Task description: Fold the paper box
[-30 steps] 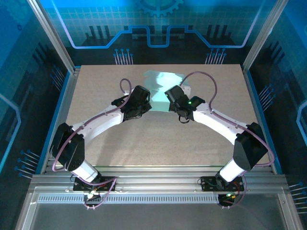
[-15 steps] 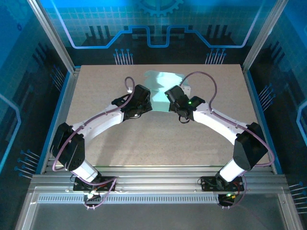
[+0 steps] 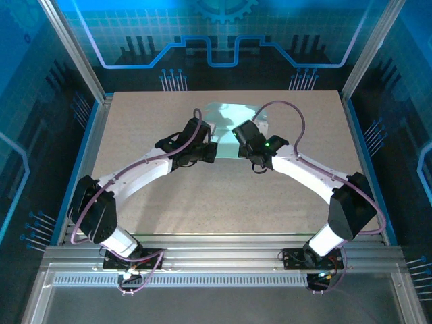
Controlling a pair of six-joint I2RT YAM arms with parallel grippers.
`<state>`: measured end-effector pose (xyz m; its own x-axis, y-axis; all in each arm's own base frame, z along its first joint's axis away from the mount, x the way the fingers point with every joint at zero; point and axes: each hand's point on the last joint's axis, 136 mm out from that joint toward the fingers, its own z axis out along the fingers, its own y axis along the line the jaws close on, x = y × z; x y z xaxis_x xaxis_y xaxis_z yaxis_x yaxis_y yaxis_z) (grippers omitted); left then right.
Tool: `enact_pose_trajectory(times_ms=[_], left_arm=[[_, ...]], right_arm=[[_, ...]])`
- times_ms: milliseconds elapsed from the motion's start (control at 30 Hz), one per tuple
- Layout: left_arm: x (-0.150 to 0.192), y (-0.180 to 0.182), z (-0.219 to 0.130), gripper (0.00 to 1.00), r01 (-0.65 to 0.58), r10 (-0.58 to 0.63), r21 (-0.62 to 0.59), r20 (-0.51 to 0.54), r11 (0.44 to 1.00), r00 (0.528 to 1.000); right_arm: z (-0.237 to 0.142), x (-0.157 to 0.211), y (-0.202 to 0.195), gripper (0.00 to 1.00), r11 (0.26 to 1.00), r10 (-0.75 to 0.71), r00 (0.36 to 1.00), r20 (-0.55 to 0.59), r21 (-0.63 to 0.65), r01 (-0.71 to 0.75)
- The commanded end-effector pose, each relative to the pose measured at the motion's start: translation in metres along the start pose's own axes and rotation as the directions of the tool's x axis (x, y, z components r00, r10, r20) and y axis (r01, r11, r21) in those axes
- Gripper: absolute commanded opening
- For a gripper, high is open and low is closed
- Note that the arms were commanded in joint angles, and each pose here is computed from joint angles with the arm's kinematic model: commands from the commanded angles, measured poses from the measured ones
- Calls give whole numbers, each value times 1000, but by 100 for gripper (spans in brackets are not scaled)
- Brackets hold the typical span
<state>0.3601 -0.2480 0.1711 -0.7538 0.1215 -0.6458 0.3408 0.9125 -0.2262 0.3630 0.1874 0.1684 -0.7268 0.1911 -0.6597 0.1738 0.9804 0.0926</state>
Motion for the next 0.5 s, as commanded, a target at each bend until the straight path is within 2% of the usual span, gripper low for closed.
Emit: enact_pose_trajectory(times_ms=[0, 33, 167, 233, 367, 467], left_arm=[[-2, -28, -8, 4, -159, 159, 119, 3, 980, 987], [0, -29, -9, 0, -181, 184, 127, -12, 975, 983], [14, -41, -12, 0, -313, 332, 220, -56, 924, 942], [20, -40, -13, 0, -354, 379, 223, -77, 908, 922], [19, -30, -12, 0, -398, 416, 172, -83, 901, 906], [15, -27, -12, 0, -383, 397, 146, -77, 912, 915]], right_arm=[[-6, -11, 11, 0, 999, 18, 1000, 14, -45, -17], [-6, -11, 11, 0, 999, 17, 1000, 15, -45, -17], [-6, -11, 10, 0, 999, 16, 1000, 18, -41, -15], [-6, -11, 10, 0, 999, 16, 1000, 19, -43, -15], [-7, -11, 10, 0, 999, 15, 1000, 18, -43, -14], [-7, -12, 9, 0, 999, 15, 1000, 19, -40, -14]])
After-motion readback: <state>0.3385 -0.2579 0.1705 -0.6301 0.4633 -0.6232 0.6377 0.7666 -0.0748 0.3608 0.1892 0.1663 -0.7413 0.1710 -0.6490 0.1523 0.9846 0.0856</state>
